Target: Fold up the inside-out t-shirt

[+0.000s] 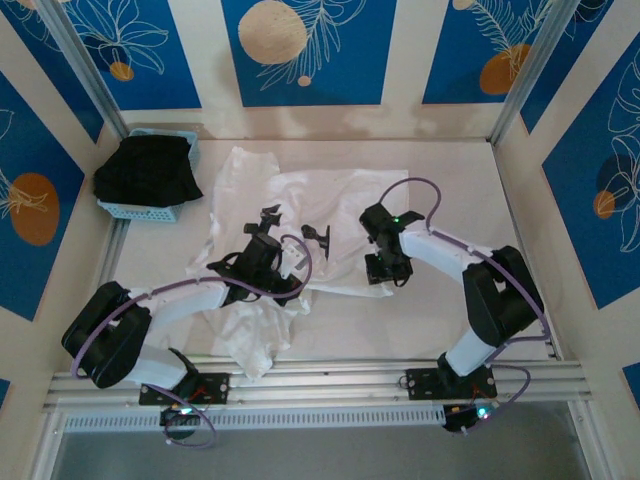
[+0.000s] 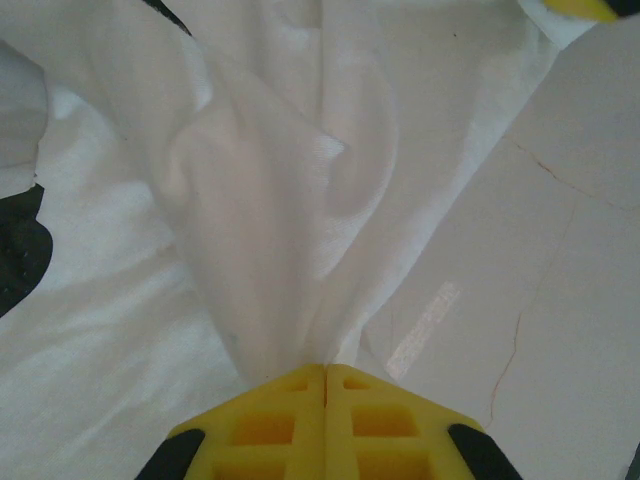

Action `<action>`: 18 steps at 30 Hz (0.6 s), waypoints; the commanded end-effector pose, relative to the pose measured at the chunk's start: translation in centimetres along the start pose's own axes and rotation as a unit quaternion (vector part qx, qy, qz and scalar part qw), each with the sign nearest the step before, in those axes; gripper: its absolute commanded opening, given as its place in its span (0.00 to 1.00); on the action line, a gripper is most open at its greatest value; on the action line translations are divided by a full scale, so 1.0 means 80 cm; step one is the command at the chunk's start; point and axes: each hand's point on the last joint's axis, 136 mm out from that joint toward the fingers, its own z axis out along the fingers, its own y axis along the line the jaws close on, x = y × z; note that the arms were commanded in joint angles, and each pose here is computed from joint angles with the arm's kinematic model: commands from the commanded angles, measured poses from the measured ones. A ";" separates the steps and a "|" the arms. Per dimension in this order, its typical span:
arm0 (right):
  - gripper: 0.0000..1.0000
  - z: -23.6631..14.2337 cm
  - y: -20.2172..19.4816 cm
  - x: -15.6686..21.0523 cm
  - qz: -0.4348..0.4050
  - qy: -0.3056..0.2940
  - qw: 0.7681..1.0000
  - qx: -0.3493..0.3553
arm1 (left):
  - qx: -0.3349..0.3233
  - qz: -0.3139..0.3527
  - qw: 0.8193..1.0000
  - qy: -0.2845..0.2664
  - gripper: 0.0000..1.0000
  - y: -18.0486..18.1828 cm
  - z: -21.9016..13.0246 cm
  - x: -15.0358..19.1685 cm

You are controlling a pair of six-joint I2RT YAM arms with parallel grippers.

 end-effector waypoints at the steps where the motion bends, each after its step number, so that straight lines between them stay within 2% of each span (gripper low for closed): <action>1: 0.40 0.013 -0.004 0.002 0.006 0.017 1.000 0.024 | 0.016 -0.008 1.000 -0.001 0.00 -0.004 0.001 -0.002; 5: 0.35 0.022 -0.013 -0.001 0.002 0.022 0.999 0.049 | 0.015 -0.005 1.000 -0.002 0.00 -0.004 0.000 -0.002; 12: 0.11 0.018 -0.037 0.002 0.012 0.016 0.997 0.076 | 0.014 -0.005 1.000 -0.002 0.00 -0.004 -0.002 -0.002; 15: 0.03 0.012 -0.042 0.003 0.026 0.006 0.998 0.050 | 0.016 -0.005 1.000 -0.004 0.00 -0.005 -0.002 -0.002; 18: 0.00 0.000 -0.035 -0.002 0.046 -0.014 0.999 -0.022 | 0.018 -0.007 1.000 -0.004 0.00 -0.006 -0.001 -0.002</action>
